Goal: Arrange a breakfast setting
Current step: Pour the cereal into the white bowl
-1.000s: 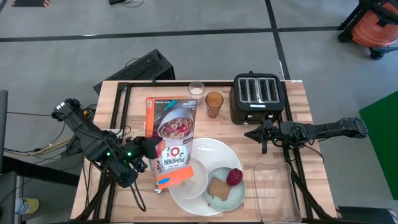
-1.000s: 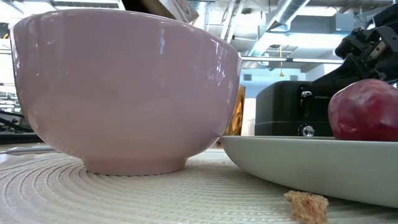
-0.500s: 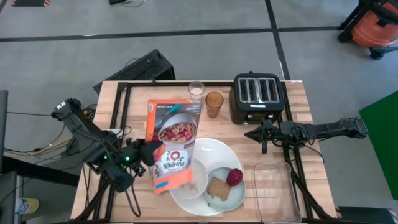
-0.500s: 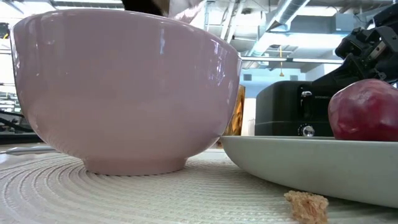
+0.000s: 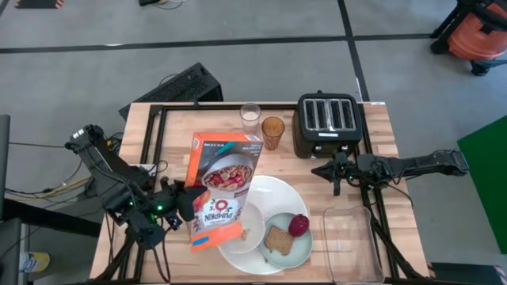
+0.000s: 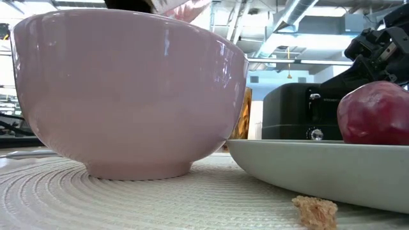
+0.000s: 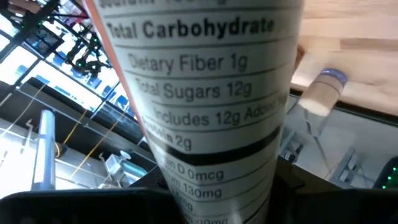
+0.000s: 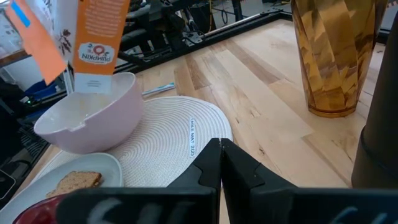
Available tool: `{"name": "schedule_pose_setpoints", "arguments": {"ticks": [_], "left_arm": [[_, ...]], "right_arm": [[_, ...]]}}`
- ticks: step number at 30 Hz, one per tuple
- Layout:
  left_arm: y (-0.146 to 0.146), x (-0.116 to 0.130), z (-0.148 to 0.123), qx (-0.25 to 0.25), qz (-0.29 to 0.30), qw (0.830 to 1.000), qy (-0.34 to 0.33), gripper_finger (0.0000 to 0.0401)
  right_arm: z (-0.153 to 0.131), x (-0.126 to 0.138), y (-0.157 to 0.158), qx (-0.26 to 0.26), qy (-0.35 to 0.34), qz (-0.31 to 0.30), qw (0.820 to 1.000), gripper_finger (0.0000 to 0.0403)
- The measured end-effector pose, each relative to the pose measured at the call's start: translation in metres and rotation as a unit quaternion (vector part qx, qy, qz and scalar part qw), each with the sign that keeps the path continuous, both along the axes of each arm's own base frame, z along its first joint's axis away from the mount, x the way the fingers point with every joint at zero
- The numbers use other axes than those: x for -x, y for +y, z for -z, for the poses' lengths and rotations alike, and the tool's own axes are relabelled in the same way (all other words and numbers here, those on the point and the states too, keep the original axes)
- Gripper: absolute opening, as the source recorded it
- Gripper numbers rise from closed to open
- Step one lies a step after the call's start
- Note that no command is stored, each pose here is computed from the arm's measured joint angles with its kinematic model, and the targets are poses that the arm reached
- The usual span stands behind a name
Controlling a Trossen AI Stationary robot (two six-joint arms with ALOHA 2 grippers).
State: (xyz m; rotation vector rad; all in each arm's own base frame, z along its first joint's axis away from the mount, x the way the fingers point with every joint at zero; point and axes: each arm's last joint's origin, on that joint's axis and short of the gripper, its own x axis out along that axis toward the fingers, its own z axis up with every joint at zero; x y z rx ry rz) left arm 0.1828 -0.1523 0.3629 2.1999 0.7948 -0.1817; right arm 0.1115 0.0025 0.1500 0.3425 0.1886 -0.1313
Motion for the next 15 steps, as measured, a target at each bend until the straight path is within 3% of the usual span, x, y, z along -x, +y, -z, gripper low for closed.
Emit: {"name": "schedule_pose_setpoints", "arguments": {"ticks": [15], "left_arm": [[-0.0005,-0.0072,-0.0034,-0.004,0.008,1.000,-0.006,0.0108]], "right_arm": [[0.0000,0.0000,0.0000,0.000,0.000,0.000,1.000,0.0031]]}}
